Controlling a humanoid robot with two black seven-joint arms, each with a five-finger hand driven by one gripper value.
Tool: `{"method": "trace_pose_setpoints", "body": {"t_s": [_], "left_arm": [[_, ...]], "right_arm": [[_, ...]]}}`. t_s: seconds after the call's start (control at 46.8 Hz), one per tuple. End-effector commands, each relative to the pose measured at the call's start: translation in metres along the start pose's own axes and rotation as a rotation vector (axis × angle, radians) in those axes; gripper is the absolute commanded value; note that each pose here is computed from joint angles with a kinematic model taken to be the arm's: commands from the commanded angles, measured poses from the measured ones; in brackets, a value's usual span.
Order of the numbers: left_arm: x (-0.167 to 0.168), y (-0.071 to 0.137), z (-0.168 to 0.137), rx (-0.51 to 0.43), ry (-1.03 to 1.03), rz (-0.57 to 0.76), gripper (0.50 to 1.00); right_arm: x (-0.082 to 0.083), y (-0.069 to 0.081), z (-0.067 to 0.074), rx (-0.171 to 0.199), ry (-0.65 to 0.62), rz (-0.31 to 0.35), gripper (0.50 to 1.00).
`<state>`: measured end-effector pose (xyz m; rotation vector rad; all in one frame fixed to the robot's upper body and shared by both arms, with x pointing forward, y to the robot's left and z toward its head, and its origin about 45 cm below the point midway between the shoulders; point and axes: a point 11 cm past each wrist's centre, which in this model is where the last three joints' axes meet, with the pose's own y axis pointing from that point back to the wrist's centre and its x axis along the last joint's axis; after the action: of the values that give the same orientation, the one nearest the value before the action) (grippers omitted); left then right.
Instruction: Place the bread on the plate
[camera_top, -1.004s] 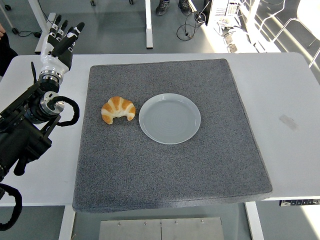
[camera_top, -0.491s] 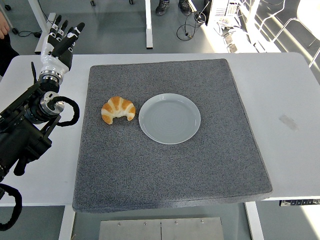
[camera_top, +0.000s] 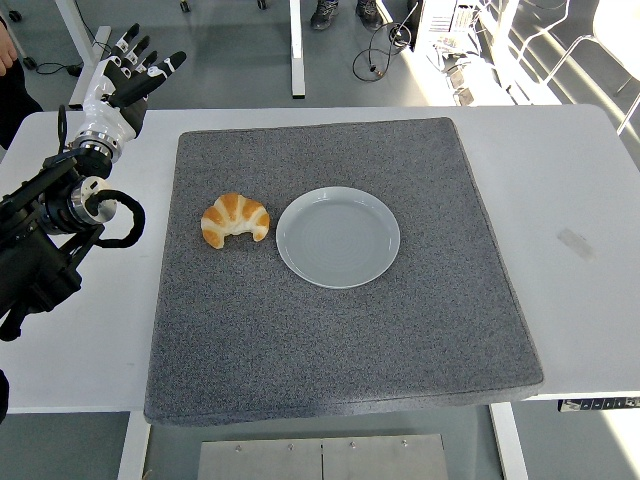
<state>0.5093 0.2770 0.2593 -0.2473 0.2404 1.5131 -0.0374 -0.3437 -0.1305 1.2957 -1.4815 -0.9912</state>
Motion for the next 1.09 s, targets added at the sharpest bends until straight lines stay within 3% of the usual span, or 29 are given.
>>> {"method": "trace_pose_setpoints", "body": {"t_s": [0.0,0.256,0.684,1.068], "left_arm": [[-0.001,-0.003,0.008,0.011,-0.063,-0.022,0.987],[-0.02,-0.005,0.018,0.074,-0.353,-0.156,0.987],[-0.04,0.011,0.037,0.063,-0.669,-0.334,0.987],[-0.056,0.04,-0.002,0.166,-1.013,-0.533,0.986]], "right_arm": [[0.0,0.0,0.0,0.0,0.0,0.0,1.0],[0.0,0.0,0.0,0.0,0.0,0.0,1.0],[0.0,0.0,0.0,0.0,0.0,0.0,1.0],[0.0,0.0,0.0,0.0,0.0,0.0,1.0]]}}
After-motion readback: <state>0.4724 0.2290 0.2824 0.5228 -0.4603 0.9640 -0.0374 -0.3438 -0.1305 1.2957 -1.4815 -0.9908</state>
